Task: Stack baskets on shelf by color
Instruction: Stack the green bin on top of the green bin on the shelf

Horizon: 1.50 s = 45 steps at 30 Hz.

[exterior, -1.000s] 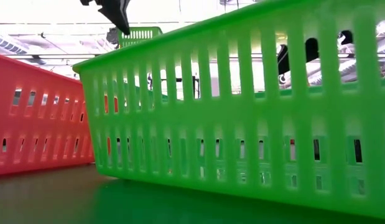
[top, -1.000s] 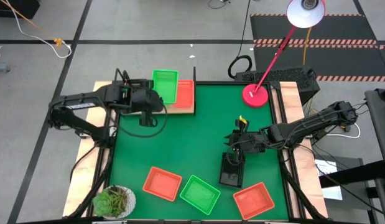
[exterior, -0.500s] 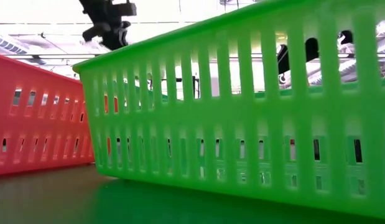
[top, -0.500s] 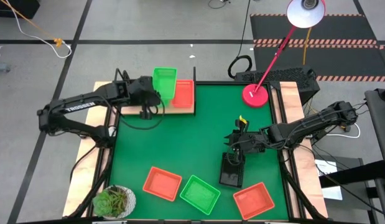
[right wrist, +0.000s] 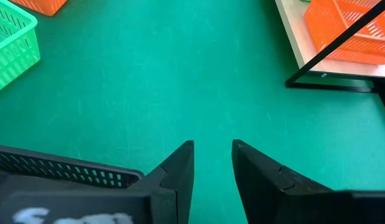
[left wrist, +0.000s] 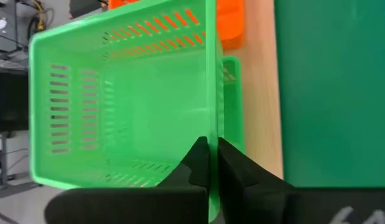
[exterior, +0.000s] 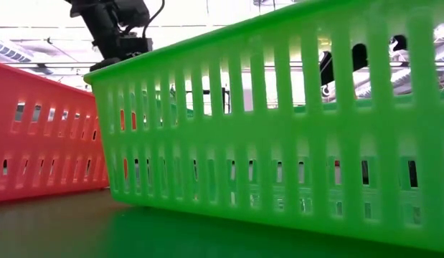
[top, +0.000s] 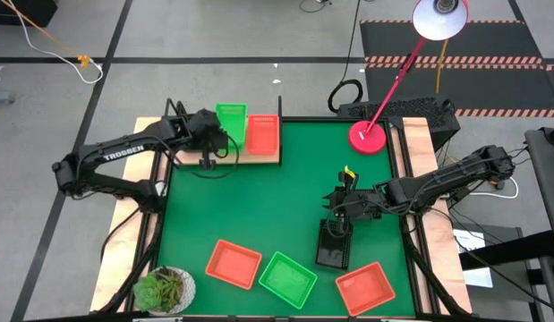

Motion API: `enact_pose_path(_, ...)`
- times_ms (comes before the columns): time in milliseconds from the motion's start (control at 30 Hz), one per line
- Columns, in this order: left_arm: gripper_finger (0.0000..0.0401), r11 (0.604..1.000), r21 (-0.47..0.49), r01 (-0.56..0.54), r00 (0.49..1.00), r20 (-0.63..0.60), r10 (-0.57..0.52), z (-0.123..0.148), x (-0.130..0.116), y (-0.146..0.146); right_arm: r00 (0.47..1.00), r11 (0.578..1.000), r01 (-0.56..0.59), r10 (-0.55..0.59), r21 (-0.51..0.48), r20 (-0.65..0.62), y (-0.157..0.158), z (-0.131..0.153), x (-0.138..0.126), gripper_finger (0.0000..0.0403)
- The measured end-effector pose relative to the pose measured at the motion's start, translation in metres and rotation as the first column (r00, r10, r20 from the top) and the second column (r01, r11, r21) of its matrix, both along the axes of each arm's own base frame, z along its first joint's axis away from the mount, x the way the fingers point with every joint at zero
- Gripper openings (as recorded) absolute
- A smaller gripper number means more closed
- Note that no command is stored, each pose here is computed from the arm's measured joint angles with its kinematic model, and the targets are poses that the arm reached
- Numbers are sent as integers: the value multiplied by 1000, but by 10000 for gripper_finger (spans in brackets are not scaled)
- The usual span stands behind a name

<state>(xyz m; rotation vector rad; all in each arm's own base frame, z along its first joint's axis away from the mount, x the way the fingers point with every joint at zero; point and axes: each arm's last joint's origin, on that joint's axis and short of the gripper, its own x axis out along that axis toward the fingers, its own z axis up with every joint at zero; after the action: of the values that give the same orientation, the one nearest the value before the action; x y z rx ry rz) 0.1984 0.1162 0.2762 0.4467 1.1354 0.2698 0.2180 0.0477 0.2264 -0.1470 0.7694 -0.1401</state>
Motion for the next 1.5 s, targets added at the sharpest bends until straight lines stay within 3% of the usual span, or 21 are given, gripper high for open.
enact_pose_path(767, 15, 997, -27, -72, 997, -13, 72, -13, -6, 6, 1000, 1000, 1, -1, 1, 0, 0, 0, 0, 105)
enact_pose_path(1500, 23, 997, -49, -58, 998, -5, 58, -15, -4, 6, 1000, 1000, 1, -1, 1, 1, 0, 0, 0, 105)
